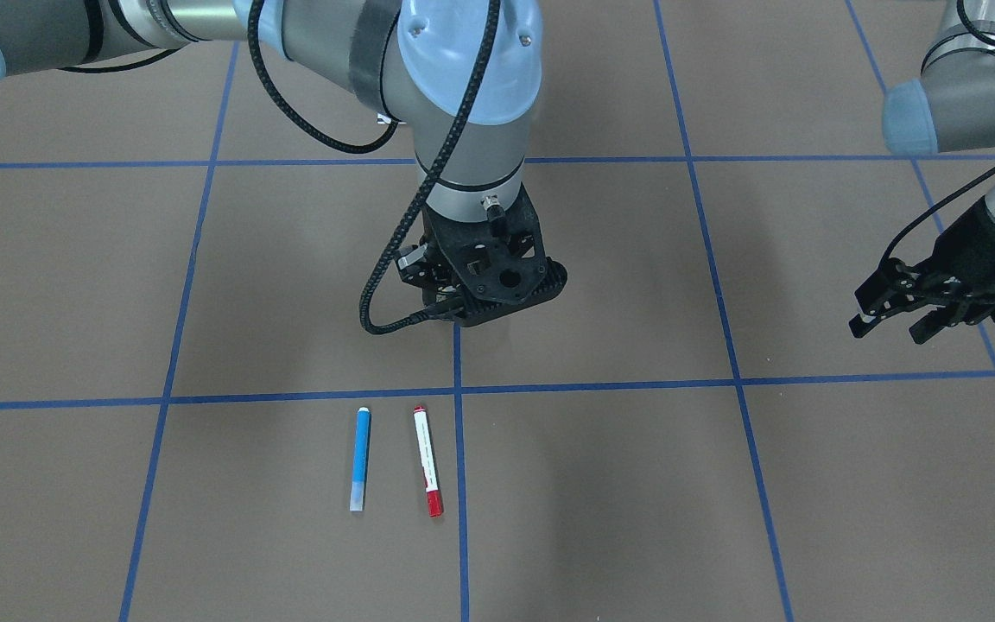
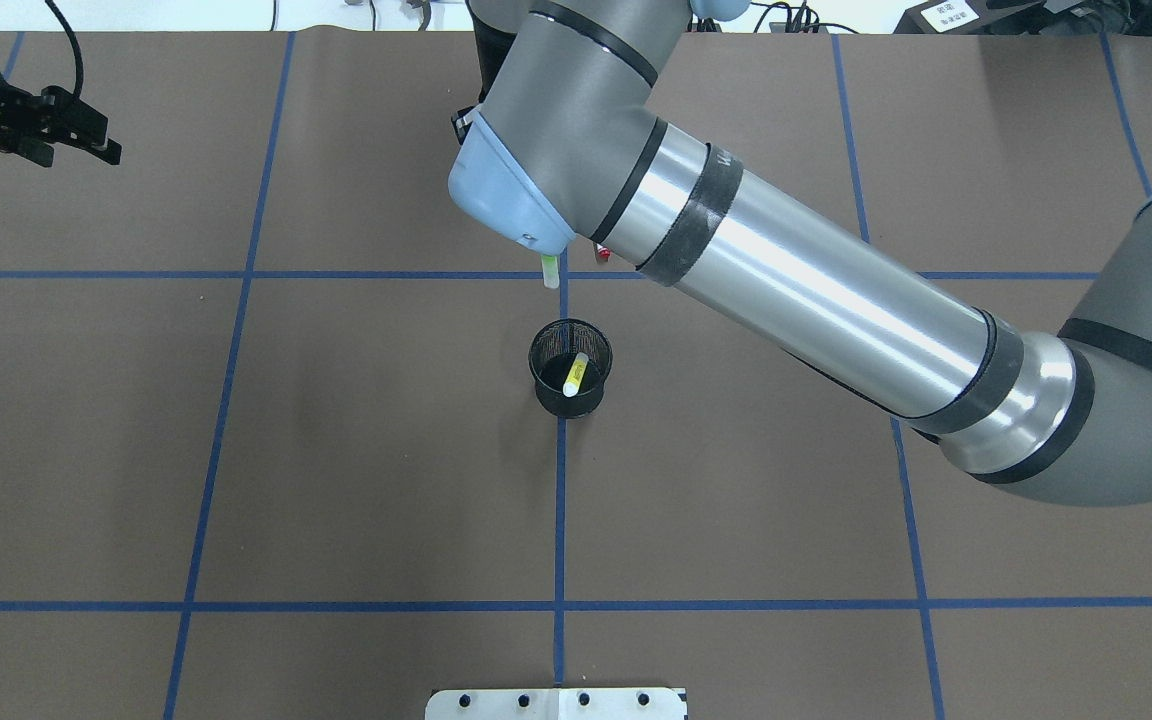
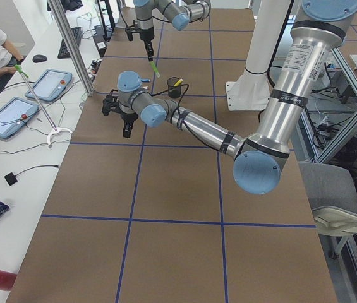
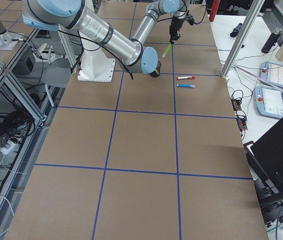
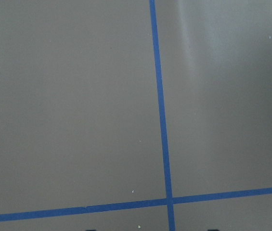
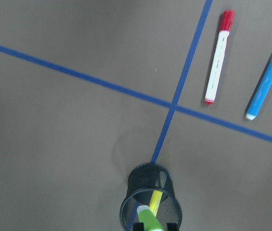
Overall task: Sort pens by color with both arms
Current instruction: 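Lift the green pen out and carry it farther from the robot, then lay the green pen beside the white marker and open the right gripper, then withdraw the right arm while the left gripper reaches over the cup, then lower the left gripper into the cup and grasp the yellow highlighter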
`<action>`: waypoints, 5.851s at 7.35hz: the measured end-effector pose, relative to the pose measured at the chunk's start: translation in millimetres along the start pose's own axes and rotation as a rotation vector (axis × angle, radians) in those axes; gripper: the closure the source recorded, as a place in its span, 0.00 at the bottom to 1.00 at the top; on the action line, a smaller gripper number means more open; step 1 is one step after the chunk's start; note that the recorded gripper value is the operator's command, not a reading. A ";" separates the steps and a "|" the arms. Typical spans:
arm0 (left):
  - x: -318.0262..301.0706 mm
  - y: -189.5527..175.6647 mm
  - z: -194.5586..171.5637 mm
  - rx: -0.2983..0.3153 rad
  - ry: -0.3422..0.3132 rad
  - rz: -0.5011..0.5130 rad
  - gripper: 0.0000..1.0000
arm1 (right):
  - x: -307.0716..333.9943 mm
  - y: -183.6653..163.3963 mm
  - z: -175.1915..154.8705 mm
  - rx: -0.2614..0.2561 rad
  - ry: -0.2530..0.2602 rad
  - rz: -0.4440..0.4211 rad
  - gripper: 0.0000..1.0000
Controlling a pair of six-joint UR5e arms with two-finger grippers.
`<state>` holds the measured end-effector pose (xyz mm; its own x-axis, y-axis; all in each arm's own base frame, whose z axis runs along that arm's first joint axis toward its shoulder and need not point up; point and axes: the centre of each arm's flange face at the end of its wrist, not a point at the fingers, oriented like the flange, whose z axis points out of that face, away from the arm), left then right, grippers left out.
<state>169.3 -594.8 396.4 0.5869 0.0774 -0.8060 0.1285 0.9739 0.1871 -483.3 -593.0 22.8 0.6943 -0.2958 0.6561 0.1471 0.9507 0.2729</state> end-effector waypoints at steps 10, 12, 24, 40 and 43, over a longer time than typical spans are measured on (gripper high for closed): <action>2.2 -0.7 0.3 -0.001 0.003 -0.002 0.17 | -37.6 43.6 190.7 0.979 0.294 0.097 1.00; 3.2 -0.9 -0.3 0.000 0.005 -0.002 0.17 | -47.8 36.6 207.6 0.953 0.361 0.033 1.00; 4.9 -2.3 0.7 -0.001 0.006 0.001 0.17 | -56.9 75.9 209.3 0.892 0.307 -0.093 0.35; 455.5 198.4 86.1 0.235 -0.040 -0.163 0.01 | 388.8 131.2 50.3 0.252 0.026 0.357 0.02; 498.4 214.0 111.4 0.250 -0.063 -0.140 0.34 | 420.3 140.6 70.1 0.195 0.057 0.314 0.02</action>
<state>578.3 -371.5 97.3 0.5970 -0.0748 -0.7987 0.4001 0.8908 0.2157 -220.2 -590.1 386.3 0.7232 0.0180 0.6904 -0.2119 0.9572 0.1971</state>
